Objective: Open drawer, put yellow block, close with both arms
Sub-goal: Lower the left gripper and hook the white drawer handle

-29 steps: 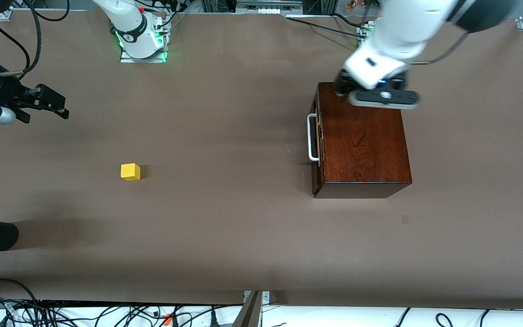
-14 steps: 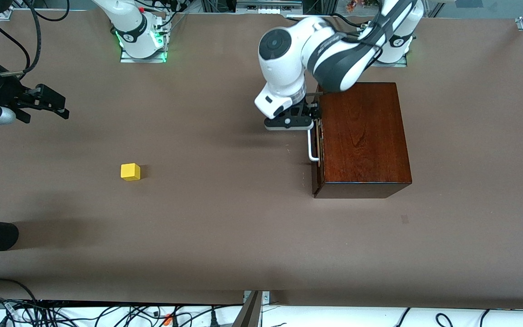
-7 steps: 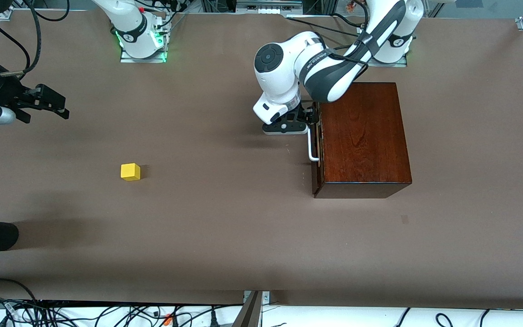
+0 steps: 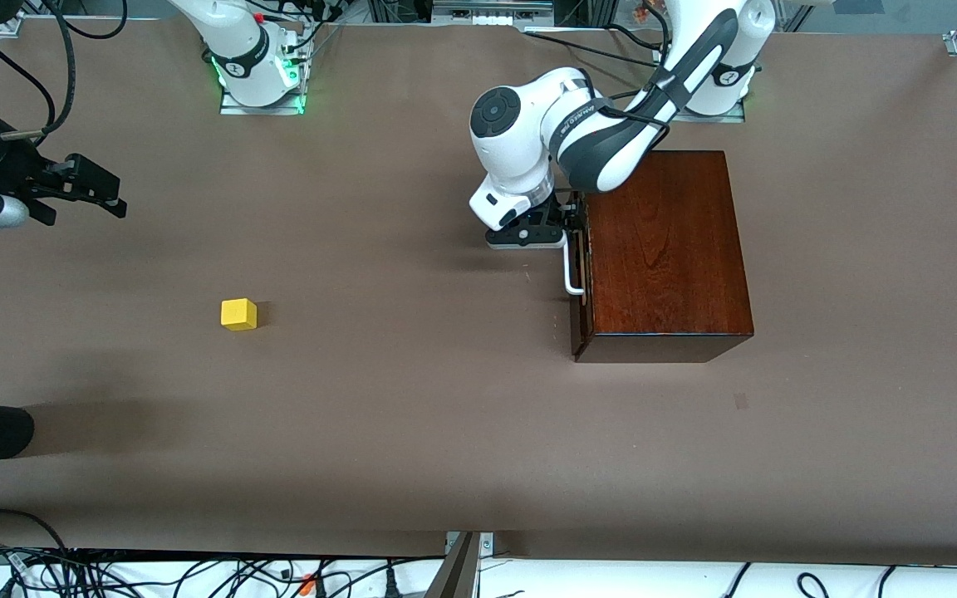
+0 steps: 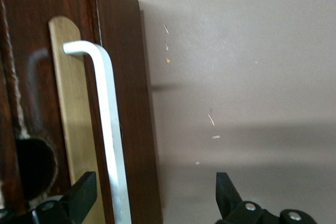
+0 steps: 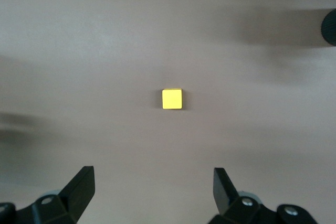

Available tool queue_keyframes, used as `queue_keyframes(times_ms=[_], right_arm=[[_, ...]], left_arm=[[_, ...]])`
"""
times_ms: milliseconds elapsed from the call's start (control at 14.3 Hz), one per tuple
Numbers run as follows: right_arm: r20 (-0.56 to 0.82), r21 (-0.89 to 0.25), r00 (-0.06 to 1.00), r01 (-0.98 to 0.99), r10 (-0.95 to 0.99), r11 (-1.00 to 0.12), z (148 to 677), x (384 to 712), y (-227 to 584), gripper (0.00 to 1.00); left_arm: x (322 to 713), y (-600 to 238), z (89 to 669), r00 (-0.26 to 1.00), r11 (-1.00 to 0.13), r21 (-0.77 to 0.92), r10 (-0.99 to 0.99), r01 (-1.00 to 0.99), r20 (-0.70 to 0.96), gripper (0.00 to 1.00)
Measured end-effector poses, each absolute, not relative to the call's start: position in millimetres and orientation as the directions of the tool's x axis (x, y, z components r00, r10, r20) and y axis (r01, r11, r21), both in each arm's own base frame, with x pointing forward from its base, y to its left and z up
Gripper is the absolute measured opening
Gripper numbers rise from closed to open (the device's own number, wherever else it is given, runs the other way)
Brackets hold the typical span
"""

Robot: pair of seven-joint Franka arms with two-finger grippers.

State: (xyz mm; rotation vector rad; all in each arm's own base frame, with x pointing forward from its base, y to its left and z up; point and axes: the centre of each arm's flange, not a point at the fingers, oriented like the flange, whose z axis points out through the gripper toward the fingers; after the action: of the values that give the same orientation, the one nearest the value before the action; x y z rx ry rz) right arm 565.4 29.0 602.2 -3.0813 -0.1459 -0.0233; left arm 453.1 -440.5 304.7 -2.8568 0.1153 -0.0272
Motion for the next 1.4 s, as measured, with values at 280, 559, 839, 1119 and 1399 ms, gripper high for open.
queue_keyframes(times_ms=[280, 559, 839, 1119, 1399], right_arm=[[0.018, -0.056, 0.995, 0.095, 0.094, -0.994, 602.2, 565.5, 29.0, 1.00], [0.018, -0.057, 0.995, 0.095, 0.094, -0.994, 602.2, 565.5, 29.1, 1.00], [0.018, -0.057, 0.995, 0.095, 0.094, -0.994, 602.2, 565.5, 29.2, 1.00], [0.018, -0.057, 0.995, 0.095, 0.094, -0.994, 602.2, 565.5, 29.3, 1.00], [0.018, -0.058, 0.995, 0.095, 0.094, -0.994, 602.2, 565.4, 29.4, 1.00]], left_arm=[[460.2, -435.7, 298.6, 0.997, -0.958, -0.279, -0.081, -0.073, 0.018, 1.00], [460.2, -437.7, 295.8, 0.996, -0.957, -0.281, -0.085, -0.072, 0.033, 1.00], [461.3, -438.7, 282.6, 0.996, -0.956, -0.283, -0.086, -0.073, 0.036, 1.00], [463.1, -436.4, 273.1, 0.997, -0.956, -0.287, -0.079, -0.068, 0.026, 1.00], [462.7, -439.2, 275.4, 0.997, -0.958, -0.281, -0.074, -0.061, 0.033, 1.00]])
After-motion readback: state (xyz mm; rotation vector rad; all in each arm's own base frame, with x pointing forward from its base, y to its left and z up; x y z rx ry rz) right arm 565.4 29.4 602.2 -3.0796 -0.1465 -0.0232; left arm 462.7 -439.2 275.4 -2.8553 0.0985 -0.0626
